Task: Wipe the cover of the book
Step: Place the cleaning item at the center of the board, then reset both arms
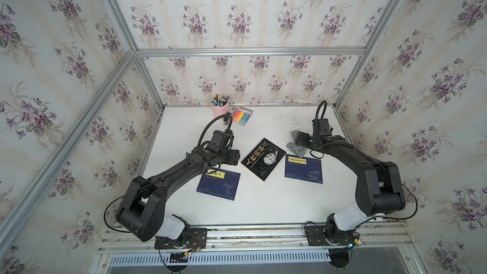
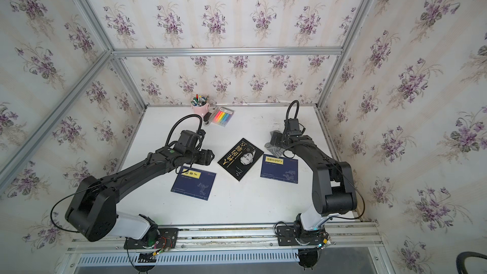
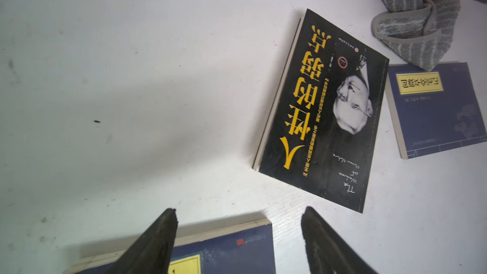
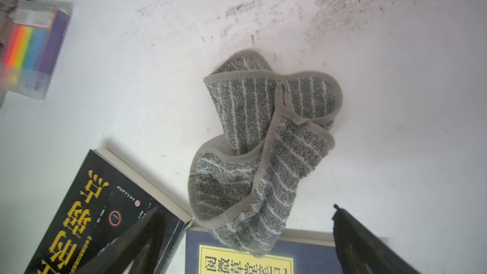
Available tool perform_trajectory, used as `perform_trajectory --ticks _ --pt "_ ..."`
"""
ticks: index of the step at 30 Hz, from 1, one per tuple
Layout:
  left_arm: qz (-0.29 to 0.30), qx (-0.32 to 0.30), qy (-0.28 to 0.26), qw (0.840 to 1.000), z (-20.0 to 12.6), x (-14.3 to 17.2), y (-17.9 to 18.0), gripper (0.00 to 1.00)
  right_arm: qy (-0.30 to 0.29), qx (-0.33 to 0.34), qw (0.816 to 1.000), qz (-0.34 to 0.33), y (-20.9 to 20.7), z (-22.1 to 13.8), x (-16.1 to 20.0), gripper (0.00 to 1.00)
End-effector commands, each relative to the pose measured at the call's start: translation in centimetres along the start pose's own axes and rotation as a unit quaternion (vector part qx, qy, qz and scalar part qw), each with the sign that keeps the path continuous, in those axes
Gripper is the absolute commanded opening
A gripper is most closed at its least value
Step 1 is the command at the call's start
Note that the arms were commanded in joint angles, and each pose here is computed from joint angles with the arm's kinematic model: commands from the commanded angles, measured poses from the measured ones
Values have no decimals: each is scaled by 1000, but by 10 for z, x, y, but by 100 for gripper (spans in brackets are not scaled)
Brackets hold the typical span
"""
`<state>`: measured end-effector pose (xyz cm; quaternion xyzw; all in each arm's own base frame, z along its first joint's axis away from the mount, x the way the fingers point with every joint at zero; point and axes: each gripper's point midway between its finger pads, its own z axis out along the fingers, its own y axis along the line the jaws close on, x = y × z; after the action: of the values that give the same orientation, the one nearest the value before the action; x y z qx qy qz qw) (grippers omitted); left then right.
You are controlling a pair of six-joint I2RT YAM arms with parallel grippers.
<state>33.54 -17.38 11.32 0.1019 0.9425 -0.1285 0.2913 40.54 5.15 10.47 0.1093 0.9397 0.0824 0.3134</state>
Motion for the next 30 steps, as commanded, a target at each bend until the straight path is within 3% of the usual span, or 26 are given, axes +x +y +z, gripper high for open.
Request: perform_trajectory --ticks 1,5,12,19,23,30 --pt "5 -43 -1 999 -6 0 26 86 -33 -6 999 0 4 -16 -15 100" --pt "-33 -54 -28 998 -26 -6 56 99 -77 3 997 11 2 -35 -33 100" --pt "-79 -113 -51 989 -44 -1 110 100 -180 31 983 19 -11 -65 -61 100" --pt "-130 -210 -68 967 -51 5 170 100 -321 70 945 -10 -38 -85 -60 100" --pt "-161 -242 -90 953 -49 9 198 100 -351 85 931 -44 -48 -79 -42 100" --pt "-145 -288 -171 931 -63 6 215 100 -360 85 927 -60 -54 -59 -24 100"
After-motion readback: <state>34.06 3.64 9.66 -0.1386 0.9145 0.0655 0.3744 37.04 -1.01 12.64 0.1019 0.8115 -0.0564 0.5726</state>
